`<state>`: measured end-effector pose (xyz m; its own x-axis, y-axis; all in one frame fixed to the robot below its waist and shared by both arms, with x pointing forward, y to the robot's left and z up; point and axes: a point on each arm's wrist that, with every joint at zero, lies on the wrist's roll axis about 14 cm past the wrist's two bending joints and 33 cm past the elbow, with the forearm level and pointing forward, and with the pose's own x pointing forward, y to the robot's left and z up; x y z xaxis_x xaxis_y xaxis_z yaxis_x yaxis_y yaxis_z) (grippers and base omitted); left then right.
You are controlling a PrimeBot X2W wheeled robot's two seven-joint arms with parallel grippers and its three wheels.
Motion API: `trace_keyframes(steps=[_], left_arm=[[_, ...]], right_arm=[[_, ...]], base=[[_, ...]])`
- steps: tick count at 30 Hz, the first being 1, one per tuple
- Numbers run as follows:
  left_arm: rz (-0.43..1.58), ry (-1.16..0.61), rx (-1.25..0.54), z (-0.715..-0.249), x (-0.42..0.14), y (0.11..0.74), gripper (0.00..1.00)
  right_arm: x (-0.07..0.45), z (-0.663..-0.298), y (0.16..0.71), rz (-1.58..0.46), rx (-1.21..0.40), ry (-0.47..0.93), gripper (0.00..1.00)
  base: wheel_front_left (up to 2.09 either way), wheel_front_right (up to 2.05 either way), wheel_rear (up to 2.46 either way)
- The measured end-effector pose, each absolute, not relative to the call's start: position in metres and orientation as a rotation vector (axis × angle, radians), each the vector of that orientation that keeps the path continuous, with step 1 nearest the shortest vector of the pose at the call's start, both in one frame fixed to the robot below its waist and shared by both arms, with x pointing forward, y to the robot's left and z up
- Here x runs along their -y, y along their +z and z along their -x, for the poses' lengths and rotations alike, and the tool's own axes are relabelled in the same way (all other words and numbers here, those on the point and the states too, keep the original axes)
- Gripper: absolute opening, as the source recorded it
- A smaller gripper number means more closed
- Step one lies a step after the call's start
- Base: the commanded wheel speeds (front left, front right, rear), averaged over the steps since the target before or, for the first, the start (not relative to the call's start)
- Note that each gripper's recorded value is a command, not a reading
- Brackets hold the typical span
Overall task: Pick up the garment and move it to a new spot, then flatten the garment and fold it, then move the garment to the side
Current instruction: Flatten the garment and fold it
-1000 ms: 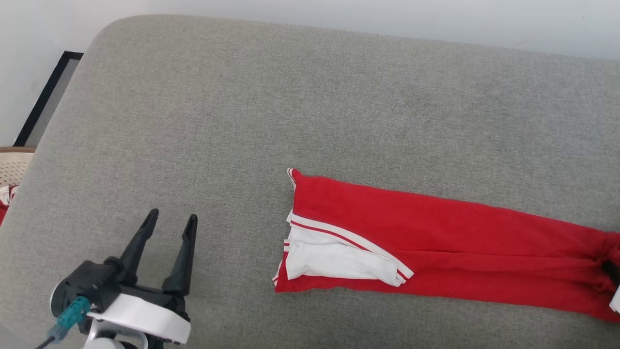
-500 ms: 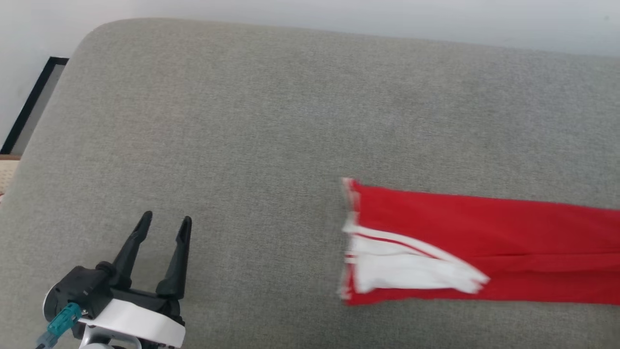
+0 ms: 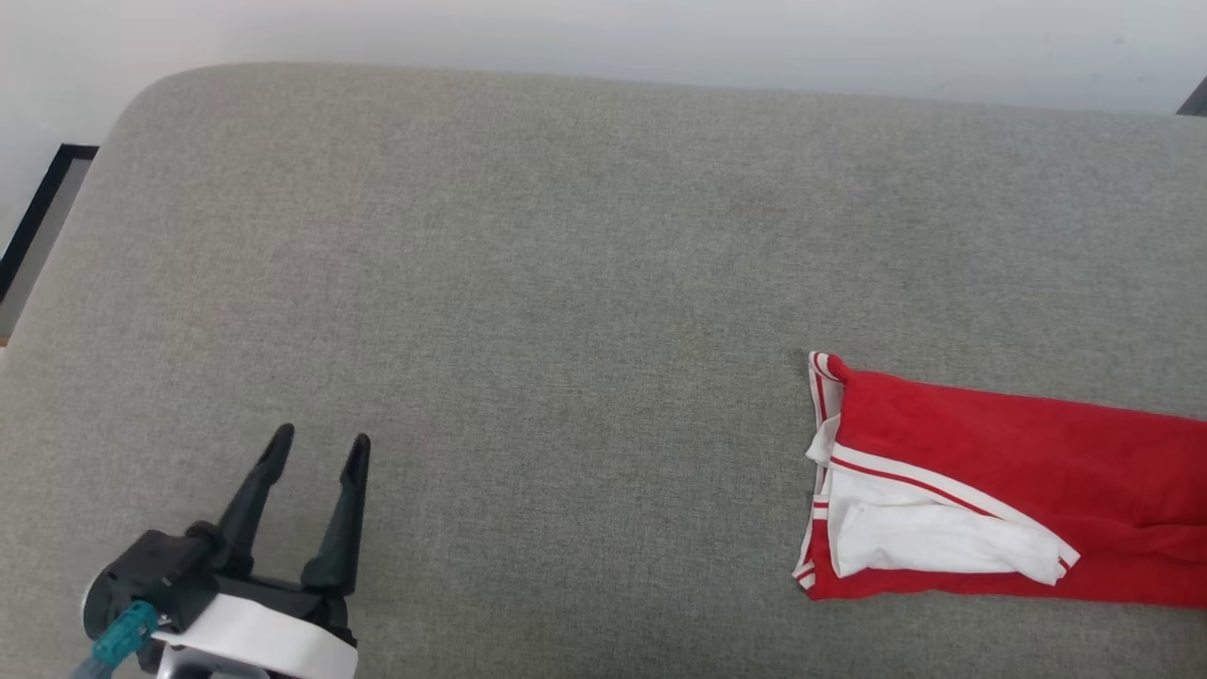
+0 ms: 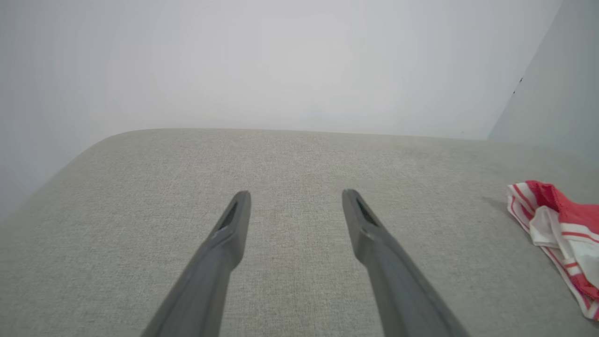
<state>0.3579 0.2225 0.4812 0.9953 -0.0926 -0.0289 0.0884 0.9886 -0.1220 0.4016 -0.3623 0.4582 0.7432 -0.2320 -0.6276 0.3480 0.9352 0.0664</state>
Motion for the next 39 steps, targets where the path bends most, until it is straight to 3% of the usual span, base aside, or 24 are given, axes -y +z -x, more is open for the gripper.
trace_keyframes(steps=[11,20,25,34,35,36,37,38,39], left_arm=[[0.151,-0.062,-0.020,-0.350,-0.227,0.485,1.00],[0.173,-0.032,-0.042,-0.343,-0.230,0.478,1.00],[0.190,0.000,-0.041,-0.340,-0.236,0.478,1.00],[0.224,0.034,-0.064,-0.333,-0.240,0.470,1.00],[0.225,0.035,-0.065,-0.333,-0.240,0.470,1.00],[0.226,0.036,-0.064,-0.333,-0.241,0.470,1.00],[0.227,0.037,-0.063,-0.333,-0.241,0.470,1.00],[0.229,0.039,-0.061,-0.332,-0.242,0.471,1.00],[0.230,0.040,-0.059,-0.332,-0.242,0.471,1.00]], right_arm=[[0.206,-0.406,0.467,-0.111,-0.726,0.192,0.00],[0.101,-0.394,0.451,-0.041,-0.798,0.511,0.00],[0.069,-0.398,0.438,-0.002,-0.820,0.600,0.00],[0.056,-0.407,0.407,0.066,-0.865,0.629,0.00],[0.055,-0.407,0.405,0.067,-0.865,0.628,0.05],[0.055,-0.407,0.405,0.060,-0.860,0.625,0.38],[0.055,-0.408,0.406,0.043,-0.851,0.619,0.91],[0.052,-0.408,0.408,0.012,-0.843,0.619,1.00],[0.050,-0.409,0.412,-0.019,-0.829,0.618,1.00]], base=[[0.00,0.00,0.00],[0.00,0.00,0.00],[0.00,0.00,0.00],[0.00,0.00,0.00],[0.00,0.00,0.00],[0.00,0.00,0.00],[0.00,0.00,0.00],[0.00,0.00,0.00],[0.00,0.00,0.00]])
